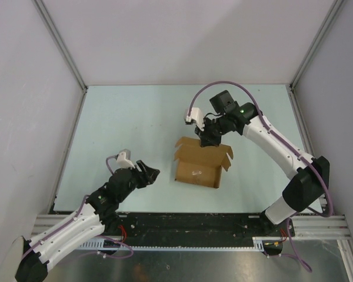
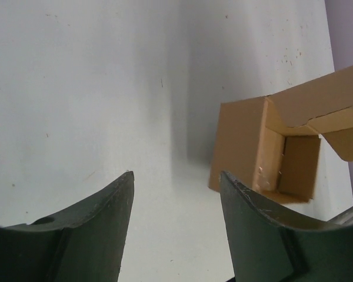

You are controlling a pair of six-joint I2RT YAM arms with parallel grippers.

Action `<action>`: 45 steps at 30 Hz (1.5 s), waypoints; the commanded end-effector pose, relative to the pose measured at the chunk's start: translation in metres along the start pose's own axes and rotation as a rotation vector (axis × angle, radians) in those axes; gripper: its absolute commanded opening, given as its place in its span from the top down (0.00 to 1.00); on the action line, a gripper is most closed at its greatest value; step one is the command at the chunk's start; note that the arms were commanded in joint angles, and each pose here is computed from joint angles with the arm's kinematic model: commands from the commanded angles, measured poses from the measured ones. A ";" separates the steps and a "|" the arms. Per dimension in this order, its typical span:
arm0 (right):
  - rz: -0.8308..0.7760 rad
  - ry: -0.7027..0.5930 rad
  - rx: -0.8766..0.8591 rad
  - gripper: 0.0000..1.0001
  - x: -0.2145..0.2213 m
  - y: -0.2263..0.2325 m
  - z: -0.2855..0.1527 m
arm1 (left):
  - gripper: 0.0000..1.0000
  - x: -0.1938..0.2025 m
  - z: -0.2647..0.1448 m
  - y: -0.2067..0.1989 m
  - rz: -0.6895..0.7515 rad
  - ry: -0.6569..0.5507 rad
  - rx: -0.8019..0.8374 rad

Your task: Fold the paper box

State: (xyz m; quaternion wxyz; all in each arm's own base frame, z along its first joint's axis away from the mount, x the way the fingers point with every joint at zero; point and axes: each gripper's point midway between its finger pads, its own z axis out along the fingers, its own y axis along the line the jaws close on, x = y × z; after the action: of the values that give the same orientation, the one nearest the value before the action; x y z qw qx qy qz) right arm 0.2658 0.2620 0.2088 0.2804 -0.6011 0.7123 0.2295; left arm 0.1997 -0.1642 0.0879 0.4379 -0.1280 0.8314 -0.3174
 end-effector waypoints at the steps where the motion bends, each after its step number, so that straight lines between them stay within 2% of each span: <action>1: -0.067 -0.010 -0.106 1.00 0.000 0.011 0.002 | 0.35 -0.010 -0.003 -0.010 0.011 -0.019 0.028; 6: -0.110 0.057 -0.093 1.00 0.007 0.009 0.014 | 0.35 -0.008 -0.001 -0.008 0.006 -0.013 0.018; 10: -0.162 0.041 -0.074 0.97 -0.002 0.008 0.020 | 0.35 -0.006 -0.002 -0.006 0.008 -0.006 0.019; 11: -0.165 0.035 -0.079 0.88 -0.003 0.009 0.020 | 0.35 -0.006 -0.002 -0.006 0.008 -0.007 0.021; 16: -0.160 -0.015 -0.067 0.71 -0.015 0.007 0.017 | 0.35 -0.006 -0.003 -0.004 0.006 -0.020 0.024; 17: -0.160 -0.024 -0.057 0.65 -0.017 0.006 0.015 | 0.35 -0.008 -0.004 -0.006 0.004 -0.025 0.033; 19: -0.161 -0.061 -0.031 0.63 -0.027 0.002 0.011 | 0.35 -0.008 -0.005 -0.006 0.009 -0.029 0.034; 20: -0.166 -0.108 -0.025 0.62 -0.037 0.004 0.002 | 0.35 -0.010 -0.006 -0.008 0.010 -0.033 0.042; 23: -0.109 -0.259 0.021 0.39 -0.068 -0.001 -0.024 | 0.35 -0.011 -0.007 -0.009 0.016 -0.036 0.045; 25: -0.121 -0.382 0.078 0.39 -0.093 -0.005 -0.053 | 0.35 -0.013 -0.008 -0.010 0.018 -0.040 0.046; 28: 0.059 -0.547 0.265 0.42 -0.115 -0.027 -0.092 | 0.34 -0.015 -0.008 -0.011 0.019 -0.044 0.046; 29: 0.205 -0.576 0.381 0.42 -0.111 -0.045 -0.107 | 0.34 -0.016 -0.008 -0.012 0.018 -0.050 0.047; 31: 0.372 -0.641 0.533 0.42 -0.105 -0.061 -0.136 | 0.34 -0.018 -0.009 -0.013 0.017 -0.054 0.049; 32: 0.547 -0.664 0.654 0.41 -0.088 -0.080 -0.154 | 0.34 -0.020 -0.010 -0.014 0.016 -0.058 0.052; 37: 0.922 -0.619 0.883 0.41 -0.003 -0.088 -0.180 | 0.31 -0.031 -0.013 -0.020 0.017 -0.088 0.053; 39: 1.085 -0.549 0.996 0.41 0.046 -0.087 -0.176 | 0.31 -0.040 -0.014 -0.027 0.011 -0.105 0.059; 41: 1.164 -0.535 1.022 0.42 0.071 -0.079 -0.177 | 0.31 -0.045 -0.011 -0.028 0.012 -0.104 0.038; 42: 1.243 -0.503 1.033 0.43 0.098 -0.076 -0.166 | 0.31 -0.046 -0.009 -0.029 0.014 -0.097 0.031; 45: 1.319 -0.479 0.981 0.48 0.130 -0.064 -0.142 | 0.37 -0.049 -0.001 -0.030 0.035 -0.081 -0.008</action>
State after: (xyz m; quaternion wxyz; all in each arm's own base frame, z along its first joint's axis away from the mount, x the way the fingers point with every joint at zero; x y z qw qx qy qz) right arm 0.3134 0.0850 0.2737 0.5081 0.0917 0.8458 0.1341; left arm 0.2088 -0.1607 0.1172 0.4578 -0.1292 0.8220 -0.3130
